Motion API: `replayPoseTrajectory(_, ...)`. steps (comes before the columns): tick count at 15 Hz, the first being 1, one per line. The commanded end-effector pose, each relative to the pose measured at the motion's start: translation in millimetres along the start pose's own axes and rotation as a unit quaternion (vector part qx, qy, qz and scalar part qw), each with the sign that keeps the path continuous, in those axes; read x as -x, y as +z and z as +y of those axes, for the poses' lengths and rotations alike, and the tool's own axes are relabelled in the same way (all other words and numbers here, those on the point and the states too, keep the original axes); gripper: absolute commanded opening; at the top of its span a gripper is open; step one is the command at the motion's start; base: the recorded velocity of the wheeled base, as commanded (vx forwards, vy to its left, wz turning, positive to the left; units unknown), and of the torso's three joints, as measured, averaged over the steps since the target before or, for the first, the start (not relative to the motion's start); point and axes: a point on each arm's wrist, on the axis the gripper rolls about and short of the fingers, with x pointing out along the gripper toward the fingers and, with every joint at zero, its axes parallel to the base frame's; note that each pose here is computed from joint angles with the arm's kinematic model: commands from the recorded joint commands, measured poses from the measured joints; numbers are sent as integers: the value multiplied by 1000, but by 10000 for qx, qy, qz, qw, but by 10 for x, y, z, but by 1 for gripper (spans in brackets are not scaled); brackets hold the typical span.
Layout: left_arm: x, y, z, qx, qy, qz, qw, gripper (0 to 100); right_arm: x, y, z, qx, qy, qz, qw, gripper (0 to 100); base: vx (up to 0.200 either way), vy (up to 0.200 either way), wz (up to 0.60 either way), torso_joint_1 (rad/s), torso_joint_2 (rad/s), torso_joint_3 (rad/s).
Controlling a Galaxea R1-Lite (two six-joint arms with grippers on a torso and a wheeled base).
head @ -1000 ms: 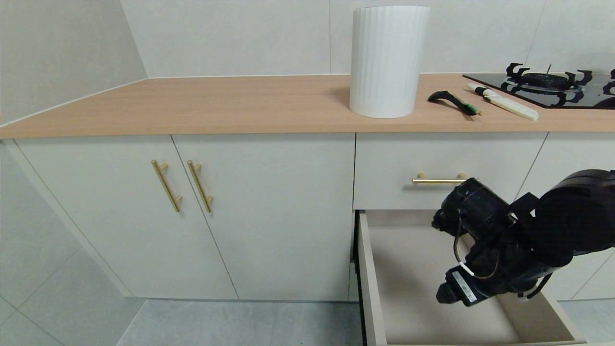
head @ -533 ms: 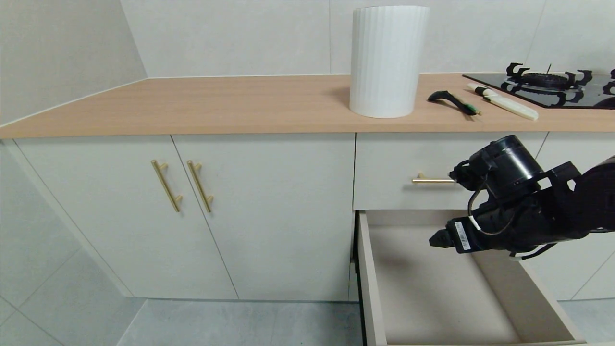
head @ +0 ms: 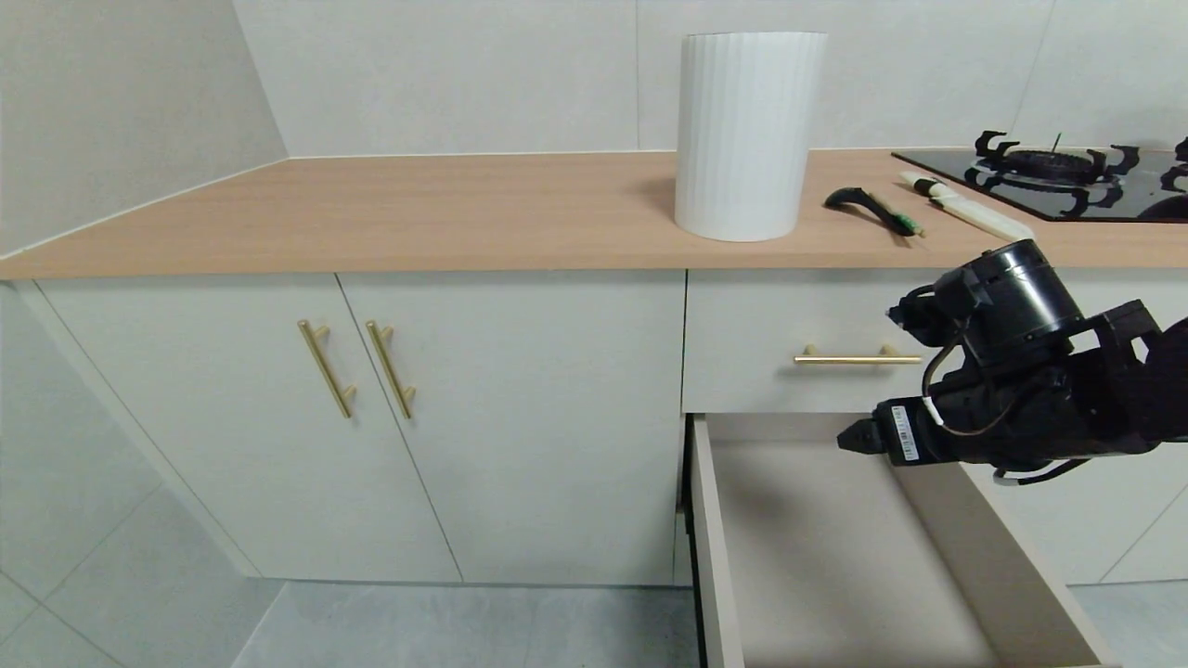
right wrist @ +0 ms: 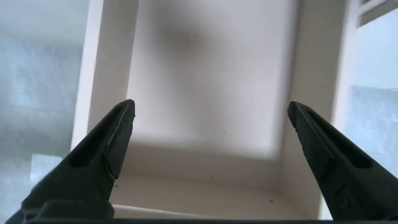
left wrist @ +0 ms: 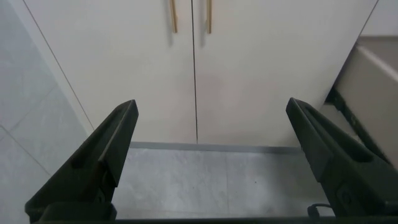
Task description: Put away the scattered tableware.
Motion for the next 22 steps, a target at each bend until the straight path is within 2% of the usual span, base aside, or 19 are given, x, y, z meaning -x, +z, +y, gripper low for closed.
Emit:
replayPoseTrajectory(1,-2,-6,0,-1,3,19,10000,100,15,5,-10,-13,-6,-21,10000,100,0,0,0,90,-124,-290)
replayPoseTrajectory(15,-2,-6,0,-1,11,19,10000,100,9,53,-40,-120,-16,-222,9997,100,0,0,0,164,-481,-299)
replayPoseTrajectory(20,-2,-6,0,-1,3,19,10000,100,-5,90,-52,-190,-9,-372,9991,100,0,0,0,174,-416,-230)
replayPoseTrajectory(22,-2,-6,0,-1,3,19,10000,100,-92,166,-64,-292,-10,-613,9977,100,0,0,0,51,-95,-58)
